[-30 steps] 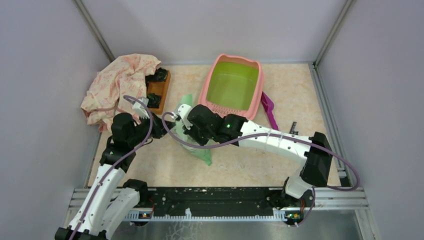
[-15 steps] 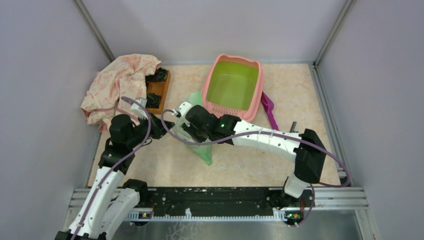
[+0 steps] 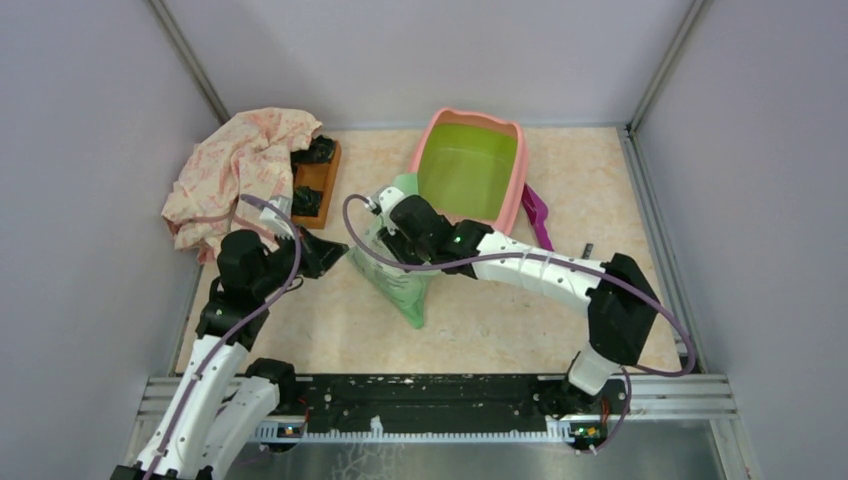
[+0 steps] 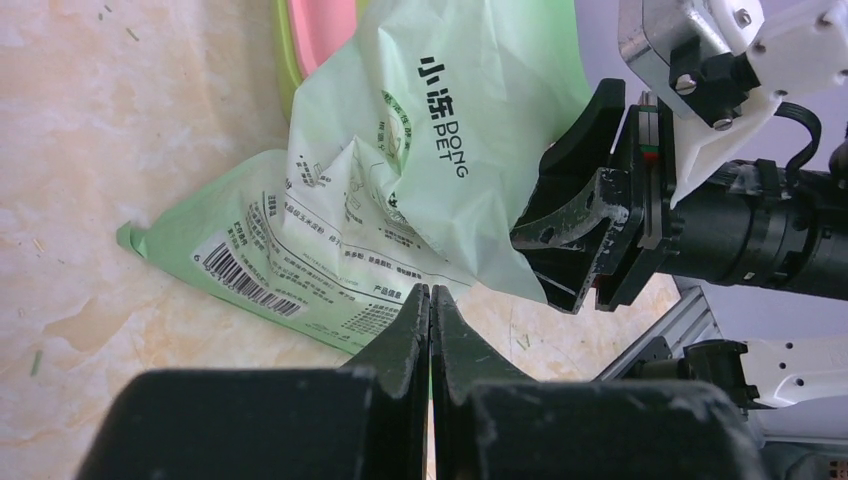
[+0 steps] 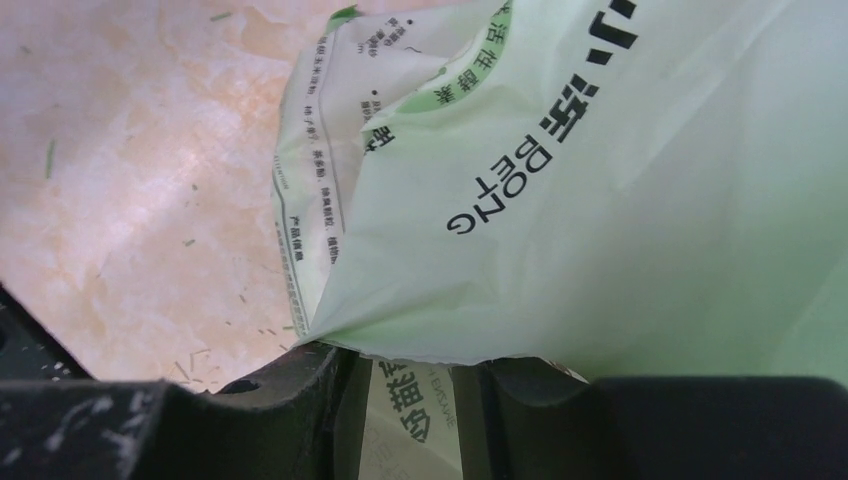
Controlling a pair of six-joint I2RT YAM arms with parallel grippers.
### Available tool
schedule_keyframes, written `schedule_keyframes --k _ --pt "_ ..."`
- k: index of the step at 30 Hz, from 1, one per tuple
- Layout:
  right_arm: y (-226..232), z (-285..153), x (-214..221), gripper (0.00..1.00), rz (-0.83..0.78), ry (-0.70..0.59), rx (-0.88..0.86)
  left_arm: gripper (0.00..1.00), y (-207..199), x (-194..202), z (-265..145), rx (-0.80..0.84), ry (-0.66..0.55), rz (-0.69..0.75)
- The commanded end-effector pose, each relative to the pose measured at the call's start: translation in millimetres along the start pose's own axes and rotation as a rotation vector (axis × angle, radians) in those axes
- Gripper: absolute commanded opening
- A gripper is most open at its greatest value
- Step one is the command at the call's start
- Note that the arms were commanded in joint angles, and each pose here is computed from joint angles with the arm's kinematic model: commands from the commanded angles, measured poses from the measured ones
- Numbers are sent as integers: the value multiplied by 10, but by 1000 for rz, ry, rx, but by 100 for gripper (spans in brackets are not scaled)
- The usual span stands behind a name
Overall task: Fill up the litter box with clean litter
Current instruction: Open the cat litter bag at the center of the board.
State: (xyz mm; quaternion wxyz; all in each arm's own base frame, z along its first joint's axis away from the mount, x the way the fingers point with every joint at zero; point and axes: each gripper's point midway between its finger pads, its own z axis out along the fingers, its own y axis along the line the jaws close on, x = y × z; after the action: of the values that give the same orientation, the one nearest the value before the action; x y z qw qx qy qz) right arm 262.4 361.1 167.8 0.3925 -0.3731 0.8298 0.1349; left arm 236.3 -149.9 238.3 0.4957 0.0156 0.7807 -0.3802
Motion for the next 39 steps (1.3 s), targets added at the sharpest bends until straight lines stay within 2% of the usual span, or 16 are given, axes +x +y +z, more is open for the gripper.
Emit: schedule_keyframes --k 1,6,12,16,24,29,34,39 --pt "290 -76 -324 35 32 -157 -236 2 -63 -99 -35 9 -28 32" --pt "414 57 -241 35 20 -92 -300 2 87 -14 -4 -62 3 -9" --pt "589 60 -133 34 18 -47 -399 0 425 479 50 -180 118 -188" --pt "714 -20 -56 32 11 -27 -434 0 523 498 -8 -230 76 -199" --pt "1009 -107 80 31 -19 3 -468 1 471 488 17 -200 65 -230" --pt "1098 -158 69 31 -20 -8 -470 1 456 544 81 -169 73 -271" --pt "1176 -262 48 31 -35 -13 -482 0 613 703 127 -225 112 -302" --pt "1219 -322 71 31 -37 -12 -499 0 536 638 144 -192 97 -315"
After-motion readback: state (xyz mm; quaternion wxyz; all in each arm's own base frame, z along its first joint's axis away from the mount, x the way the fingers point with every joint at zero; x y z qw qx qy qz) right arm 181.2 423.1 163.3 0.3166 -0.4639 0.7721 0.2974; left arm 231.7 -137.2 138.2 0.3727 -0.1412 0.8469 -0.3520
